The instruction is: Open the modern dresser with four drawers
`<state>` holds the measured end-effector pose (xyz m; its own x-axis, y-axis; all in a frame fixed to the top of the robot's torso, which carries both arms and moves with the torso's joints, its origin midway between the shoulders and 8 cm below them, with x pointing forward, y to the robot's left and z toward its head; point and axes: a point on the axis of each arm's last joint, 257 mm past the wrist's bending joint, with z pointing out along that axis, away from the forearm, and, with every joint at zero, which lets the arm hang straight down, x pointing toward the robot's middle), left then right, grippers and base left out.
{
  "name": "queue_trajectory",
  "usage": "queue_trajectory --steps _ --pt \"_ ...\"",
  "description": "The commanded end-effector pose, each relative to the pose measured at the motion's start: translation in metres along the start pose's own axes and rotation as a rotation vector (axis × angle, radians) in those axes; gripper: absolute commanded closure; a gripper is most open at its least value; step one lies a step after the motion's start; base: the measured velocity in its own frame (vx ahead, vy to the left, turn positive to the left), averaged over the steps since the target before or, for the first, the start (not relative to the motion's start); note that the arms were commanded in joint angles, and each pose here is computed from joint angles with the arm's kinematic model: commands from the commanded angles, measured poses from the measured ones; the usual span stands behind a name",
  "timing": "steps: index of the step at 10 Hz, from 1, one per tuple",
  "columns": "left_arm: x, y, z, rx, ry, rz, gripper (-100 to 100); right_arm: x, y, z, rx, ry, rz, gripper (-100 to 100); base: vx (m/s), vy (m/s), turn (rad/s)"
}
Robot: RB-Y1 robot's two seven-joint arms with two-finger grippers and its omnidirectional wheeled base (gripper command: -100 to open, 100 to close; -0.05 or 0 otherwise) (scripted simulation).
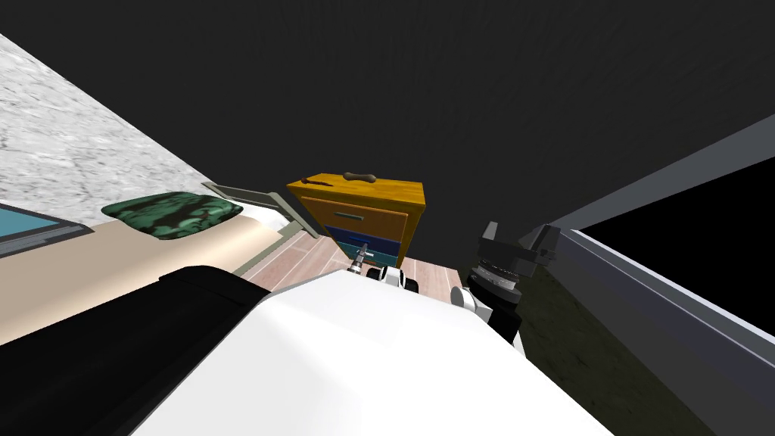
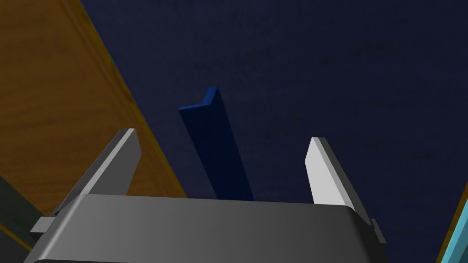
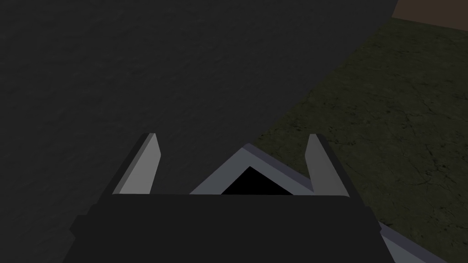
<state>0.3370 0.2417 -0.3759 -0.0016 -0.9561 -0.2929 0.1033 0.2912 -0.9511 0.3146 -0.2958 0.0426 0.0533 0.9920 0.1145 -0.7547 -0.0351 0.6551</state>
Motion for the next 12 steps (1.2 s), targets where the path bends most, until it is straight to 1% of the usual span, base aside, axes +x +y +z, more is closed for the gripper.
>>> queue_trajectory --steps 1,2,4,5,6,7,8,12 --pt "0.009 0.002 -0.001 -0.006 -0.003 -0.016 -100 0.000 0.000 0.000 0.000 0.000 0.000 0 0.024 -0.006 -0.005" --pt "0.008 0.000 0.006 -0.006 -0.004 -0.017 -100 0.000 0.000 0.000 0.000 0.000 0.000 0 0.030 -0.008 -0.005" --pt "0.005 -0.003 0.014 -0.006 -0.005 -0.017 -100 0.000 0.000 0.000 0.000 0.000 0.000 0 0.039 -0.007 -0.007" --pt "0.006 -0.002 0.011 -0.004 -0.005 -0.017 -100 0.000 0.000 0.000 0.000 0.000 0.000 0 0.017 -0.003 -0.001" --pt "0.009 0.001 0.003 -0.006 -0.004 -0.017 100 0.000 0.000 0.000 0.000 0.000 0.000 0 -0.025 0.003 0.010" --pt "0.010 0.002 0.000 -0.006 -0.003 -0.017 100 0.000 0.000 0.000 0.000 0.000 0.000 0 -0.040 0.006 -0.001" --pt "0.008 -0.008 0.009 0.019 -0.007 -0.018 100 0.000 0.000 0.000 0.000 0.000 0.000 0 -0.027 -0.005 -0.004" --pt "0.006 -0.004 0.011 -0.012 0.008 -0.018 100 0.000 0.000 0.000 0.000 0.000 0.000 0 -0.174 -0.009 0.019"
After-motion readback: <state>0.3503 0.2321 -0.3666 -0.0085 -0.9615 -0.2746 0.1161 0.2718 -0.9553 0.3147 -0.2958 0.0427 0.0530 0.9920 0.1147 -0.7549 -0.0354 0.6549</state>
